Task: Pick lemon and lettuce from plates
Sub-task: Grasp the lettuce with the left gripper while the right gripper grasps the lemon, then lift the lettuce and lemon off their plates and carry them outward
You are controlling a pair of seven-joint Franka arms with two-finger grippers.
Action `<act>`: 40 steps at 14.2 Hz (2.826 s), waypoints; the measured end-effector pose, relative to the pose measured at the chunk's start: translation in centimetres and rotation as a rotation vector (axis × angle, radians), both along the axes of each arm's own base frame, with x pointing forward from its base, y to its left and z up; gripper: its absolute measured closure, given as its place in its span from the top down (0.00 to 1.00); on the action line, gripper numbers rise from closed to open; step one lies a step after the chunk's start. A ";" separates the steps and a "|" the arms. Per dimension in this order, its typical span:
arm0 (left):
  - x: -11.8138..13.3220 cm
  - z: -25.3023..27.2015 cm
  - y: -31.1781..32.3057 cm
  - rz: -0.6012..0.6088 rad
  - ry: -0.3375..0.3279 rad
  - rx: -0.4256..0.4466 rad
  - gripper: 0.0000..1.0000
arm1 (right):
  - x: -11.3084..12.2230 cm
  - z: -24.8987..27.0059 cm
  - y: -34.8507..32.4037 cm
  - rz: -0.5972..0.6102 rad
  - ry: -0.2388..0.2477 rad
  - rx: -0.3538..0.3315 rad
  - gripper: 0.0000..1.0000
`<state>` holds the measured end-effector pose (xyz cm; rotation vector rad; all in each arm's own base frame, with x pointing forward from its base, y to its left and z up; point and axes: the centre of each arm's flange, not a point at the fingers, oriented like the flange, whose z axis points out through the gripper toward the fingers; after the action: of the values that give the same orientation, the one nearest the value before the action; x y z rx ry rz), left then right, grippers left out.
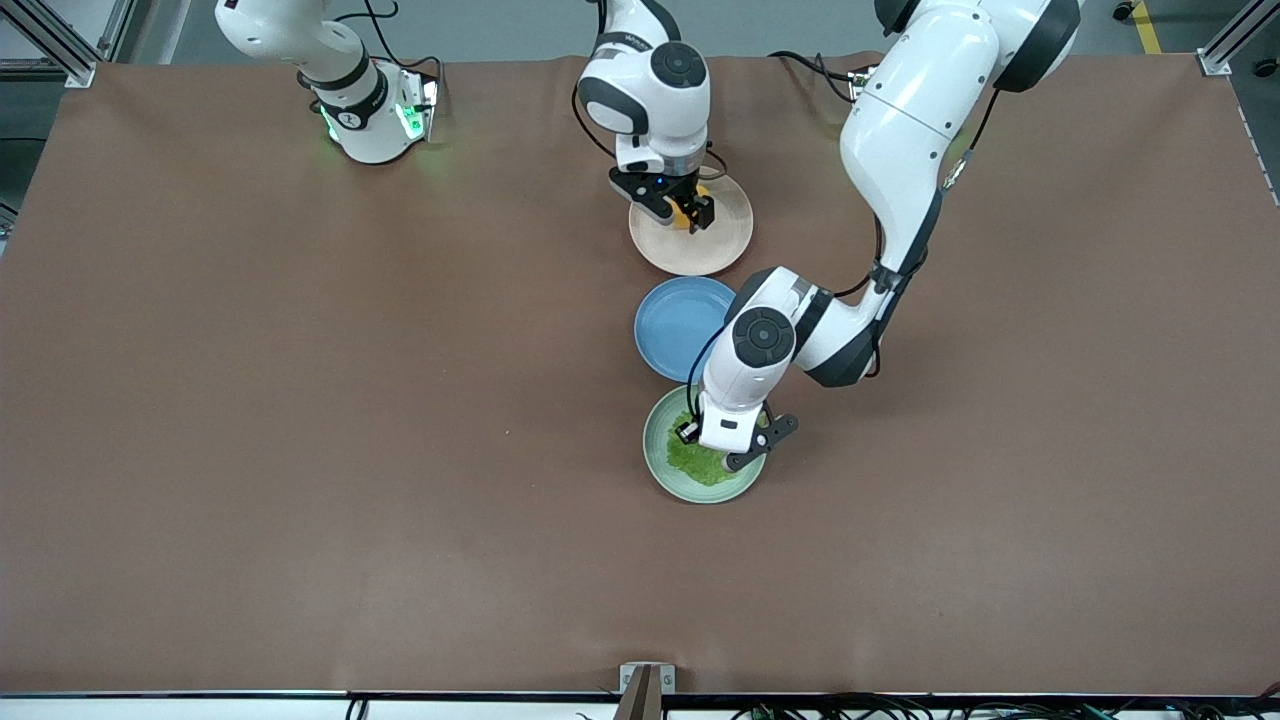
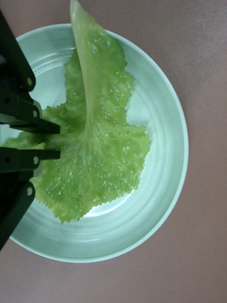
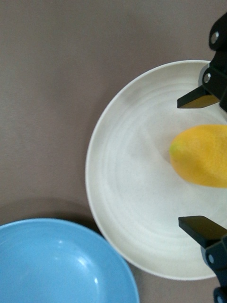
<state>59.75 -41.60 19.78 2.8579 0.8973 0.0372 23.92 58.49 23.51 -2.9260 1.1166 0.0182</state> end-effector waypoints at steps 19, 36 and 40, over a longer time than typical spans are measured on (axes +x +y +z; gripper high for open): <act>0.4 18.1 21.8 0.018 0.193 0.096 0.07 | 9.7 6.4 -2.5 0.171 0.030 -0.075 0.62; -9.2 4.0 32.0 -0.054 0.113 0.089 0.07 | 32.9 4.5 -48.0 0.581 0.062 -0.002 0.62; -9.6 2.9 32.1 -0.053 0.117 0.086 0.07 | 31.9 1.5 -52.8 0.636 0.032 -0.003 0.62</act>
<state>50.17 -9.54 22.70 2.9897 0.8600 -0.1001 55.86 5.67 25.00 -3.1459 0.1467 0.0673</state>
